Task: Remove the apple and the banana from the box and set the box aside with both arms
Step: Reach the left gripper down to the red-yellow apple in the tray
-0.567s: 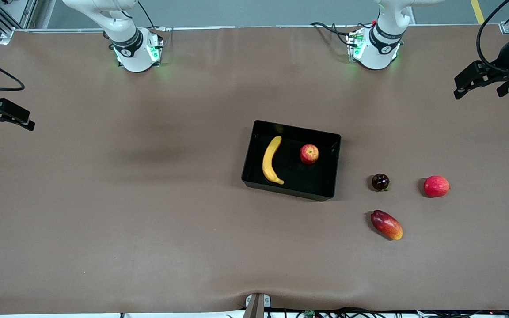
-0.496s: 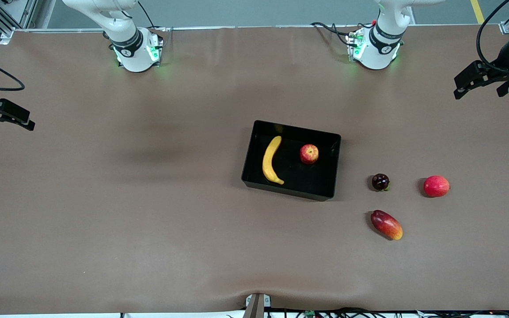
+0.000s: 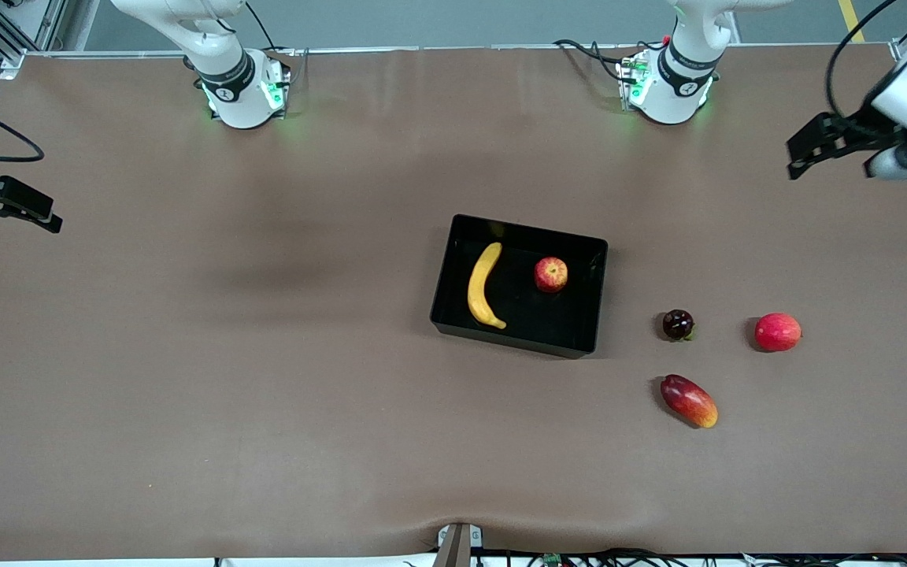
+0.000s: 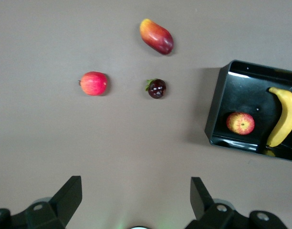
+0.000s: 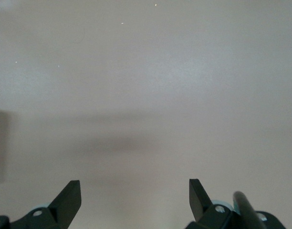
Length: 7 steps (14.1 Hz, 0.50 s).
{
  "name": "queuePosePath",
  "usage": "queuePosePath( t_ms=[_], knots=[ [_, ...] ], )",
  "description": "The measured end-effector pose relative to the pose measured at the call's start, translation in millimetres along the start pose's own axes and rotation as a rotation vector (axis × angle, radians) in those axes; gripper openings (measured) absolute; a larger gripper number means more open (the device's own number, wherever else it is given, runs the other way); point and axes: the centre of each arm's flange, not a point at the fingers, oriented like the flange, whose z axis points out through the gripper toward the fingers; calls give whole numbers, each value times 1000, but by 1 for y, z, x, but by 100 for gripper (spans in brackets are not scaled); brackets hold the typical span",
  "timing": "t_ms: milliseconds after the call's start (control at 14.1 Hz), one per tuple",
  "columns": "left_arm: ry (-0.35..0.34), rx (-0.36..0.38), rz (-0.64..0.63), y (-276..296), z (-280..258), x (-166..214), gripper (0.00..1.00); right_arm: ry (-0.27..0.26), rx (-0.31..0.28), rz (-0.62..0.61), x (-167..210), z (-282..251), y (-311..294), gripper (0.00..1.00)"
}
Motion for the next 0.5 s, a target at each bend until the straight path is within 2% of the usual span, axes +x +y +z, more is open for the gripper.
queuePosePath(
  t_ms=[284, 496],
  knots=[
    [-70, -28, 0, 84, 48, 16, 100, 0, 0, 1, 0, 0, 1, 100],
    [-83, -33, 48, 157, 98, 9, 100, 0, 0, 2, 0, 0, 1, 100]
  ],
)
